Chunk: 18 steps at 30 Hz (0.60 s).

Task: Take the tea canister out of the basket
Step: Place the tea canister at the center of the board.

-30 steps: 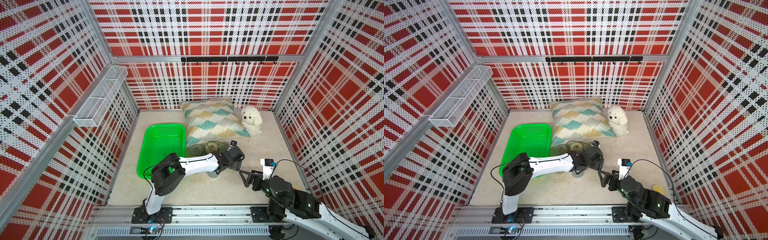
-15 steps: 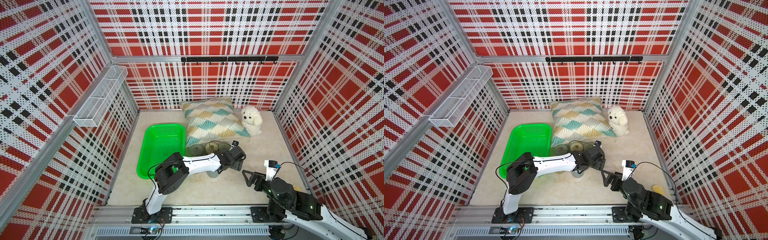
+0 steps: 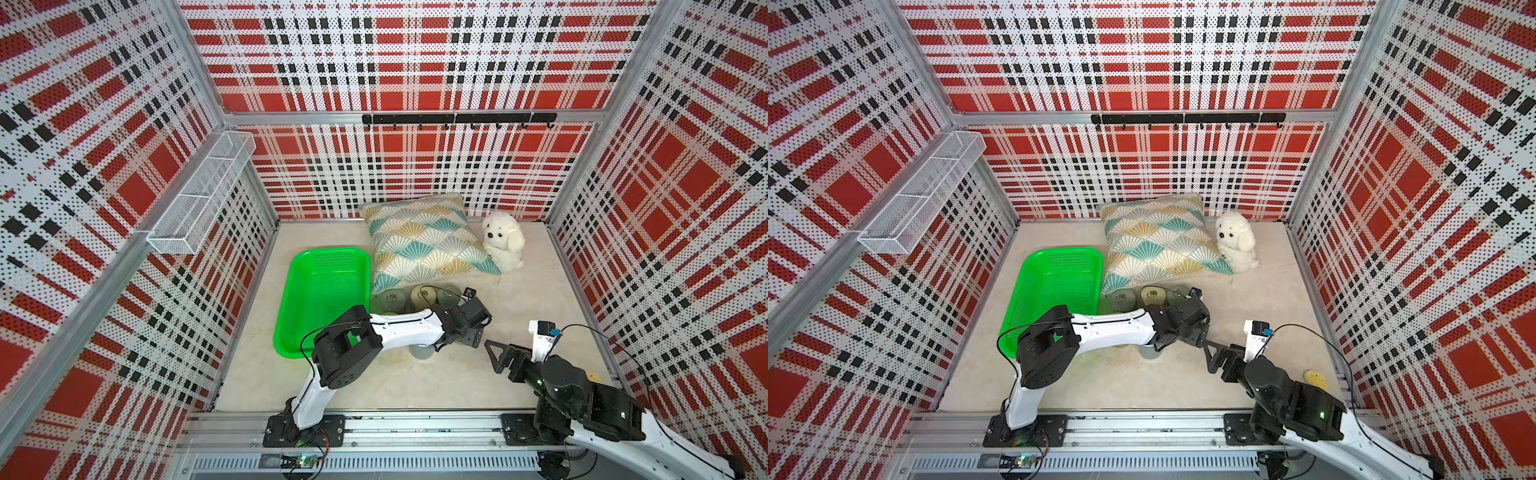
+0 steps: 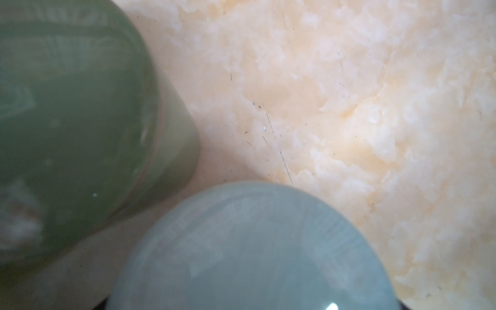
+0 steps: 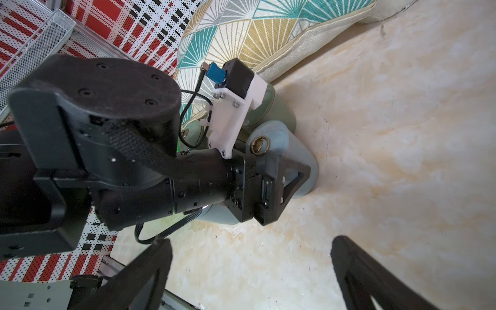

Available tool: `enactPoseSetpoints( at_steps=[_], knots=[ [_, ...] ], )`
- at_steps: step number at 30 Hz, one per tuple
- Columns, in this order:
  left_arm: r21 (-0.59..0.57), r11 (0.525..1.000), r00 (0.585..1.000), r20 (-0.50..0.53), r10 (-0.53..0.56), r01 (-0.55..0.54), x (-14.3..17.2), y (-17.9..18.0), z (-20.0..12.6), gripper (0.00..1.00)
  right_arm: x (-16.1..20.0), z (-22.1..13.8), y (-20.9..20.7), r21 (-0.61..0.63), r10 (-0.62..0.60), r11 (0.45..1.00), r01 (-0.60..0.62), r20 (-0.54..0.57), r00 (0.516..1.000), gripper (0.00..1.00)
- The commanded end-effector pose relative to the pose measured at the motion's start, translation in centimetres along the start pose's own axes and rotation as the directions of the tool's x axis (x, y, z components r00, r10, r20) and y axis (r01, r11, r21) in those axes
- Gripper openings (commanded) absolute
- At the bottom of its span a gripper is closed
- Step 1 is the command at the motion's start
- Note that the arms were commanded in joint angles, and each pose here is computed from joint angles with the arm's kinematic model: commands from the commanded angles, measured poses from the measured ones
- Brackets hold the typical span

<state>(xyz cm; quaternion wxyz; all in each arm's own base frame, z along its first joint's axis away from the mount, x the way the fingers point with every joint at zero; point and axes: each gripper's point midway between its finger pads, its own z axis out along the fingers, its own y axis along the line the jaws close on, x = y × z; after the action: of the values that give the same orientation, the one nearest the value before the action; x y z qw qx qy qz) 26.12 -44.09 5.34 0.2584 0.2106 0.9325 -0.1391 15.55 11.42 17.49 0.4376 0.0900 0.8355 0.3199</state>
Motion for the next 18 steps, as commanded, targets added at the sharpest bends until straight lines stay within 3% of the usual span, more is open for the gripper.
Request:
enactPoseSetpoints(
  at_steps=[1,8,18],
  knots=[
    [-0.038,0.999,0.998,-0.062,0.004,-0.006,1.7,1.1,-0.1,0.83,0.1,0.1,-0.5,0.016,-0.002,1.000,0.002,0.009,1.000,1.00],
    [-0.016,1.000,0.999,-0.033,-0.007,0.007,0.4,0.4,-1.2,0.95,0.0,0.1,-0.5,0.014,-0.002,1.000,0.002,0.011,1.000,1.00],
    [0.050,0.998,0.997,0.061,-0.043,0.040,-3.1,-1.2,-5.3,0.98,0.0,-0.1,-0.2,-0.006,0.000,1.000,0.000,0.011,1.000,1.00]
  ],
)
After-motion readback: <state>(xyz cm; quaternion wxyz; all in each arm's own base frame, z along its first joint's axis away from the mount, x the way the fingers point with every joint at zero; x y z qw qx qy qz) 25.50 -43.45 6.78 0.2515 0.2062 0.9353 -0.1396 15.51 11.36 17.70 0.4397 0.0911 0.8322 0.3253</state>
